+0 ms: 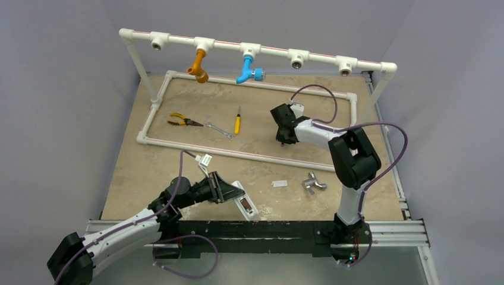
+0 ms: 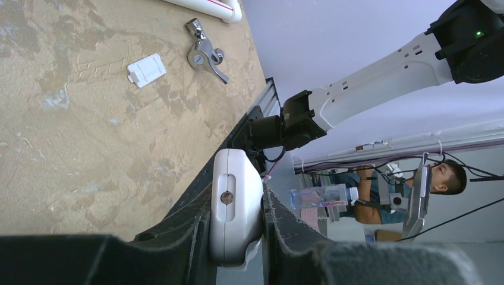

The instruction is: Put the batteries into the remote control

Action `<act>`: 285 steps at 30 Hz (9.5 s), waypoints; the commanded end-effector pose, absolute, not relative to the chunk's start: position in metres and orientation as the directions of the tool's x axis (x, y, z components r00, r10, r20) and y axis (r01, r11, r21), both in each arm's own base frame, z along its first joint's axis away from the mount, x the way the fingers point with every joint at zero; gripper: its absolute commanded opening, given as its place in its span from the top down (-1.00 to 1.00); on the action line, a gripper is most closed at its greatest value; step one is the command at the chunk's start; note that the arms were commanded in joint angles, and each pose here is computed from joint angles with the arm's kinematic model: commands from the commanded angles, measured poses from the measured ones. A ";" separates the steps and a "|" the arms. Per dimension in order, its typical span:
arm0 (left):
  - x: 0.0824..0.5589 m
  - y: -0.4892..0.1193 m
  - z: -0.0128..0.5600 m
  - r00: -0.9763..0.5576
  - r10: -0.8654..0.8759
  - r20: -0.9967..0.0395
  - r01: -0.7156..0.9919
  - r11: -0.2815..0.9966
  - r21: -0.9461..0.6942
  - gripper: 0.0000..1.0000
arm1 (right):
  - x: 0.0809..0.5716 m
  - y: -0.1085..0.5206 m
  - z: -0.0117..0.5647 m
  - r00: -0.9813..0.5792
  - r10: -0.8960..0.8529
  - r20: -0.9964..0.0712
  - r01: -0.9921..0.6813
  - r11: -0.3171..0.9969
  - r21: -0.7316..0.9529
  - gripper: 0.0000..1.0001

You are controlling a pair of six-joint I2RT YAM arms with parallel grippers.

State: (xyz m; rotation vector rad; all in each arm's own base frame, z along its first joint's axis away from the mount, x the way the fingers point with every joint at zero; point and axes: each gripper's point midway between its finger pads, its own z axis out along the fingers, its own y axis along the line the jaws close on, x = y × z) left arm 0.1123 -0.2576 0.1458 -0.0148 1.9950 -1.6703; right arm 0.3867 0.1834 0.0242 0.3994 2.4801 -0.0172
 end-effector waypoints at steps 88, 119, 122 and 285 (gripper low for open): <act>0.070 -0.289 0.293 -0.531 -0.265 -0.805 0.848 -0.148 -0.510 1.00 | 0.041 0.216 0.343 -0.064 0.496 -0.866 -0.990 -0.143 -0.009 1.00; 0.096 -0.296 0.285 -0.637 -0.270 -0.722 0.751 -0.006 -0.661 1.00 | 0.180 0.140 0.259 -0.419 0.907 0.042 0.243 0.067 0.968 1.00; 0.097 -0.295 0.283 -0.640 -0.270 -0.719 0.747 0.001 -0.665 1.00 | 0.178 0.141 0.249 -0.413 0.907 0.087 0.296 0.043 0.954 1.00; 0.091 -0.314 0.218 -0.880 -0.081 -0.467 0.463 0.071 -0.884 1.00 | 0.032 0.273 0.238 0.475 -0.126 -0.871 -0.876 -0.167 -0.453 -0.27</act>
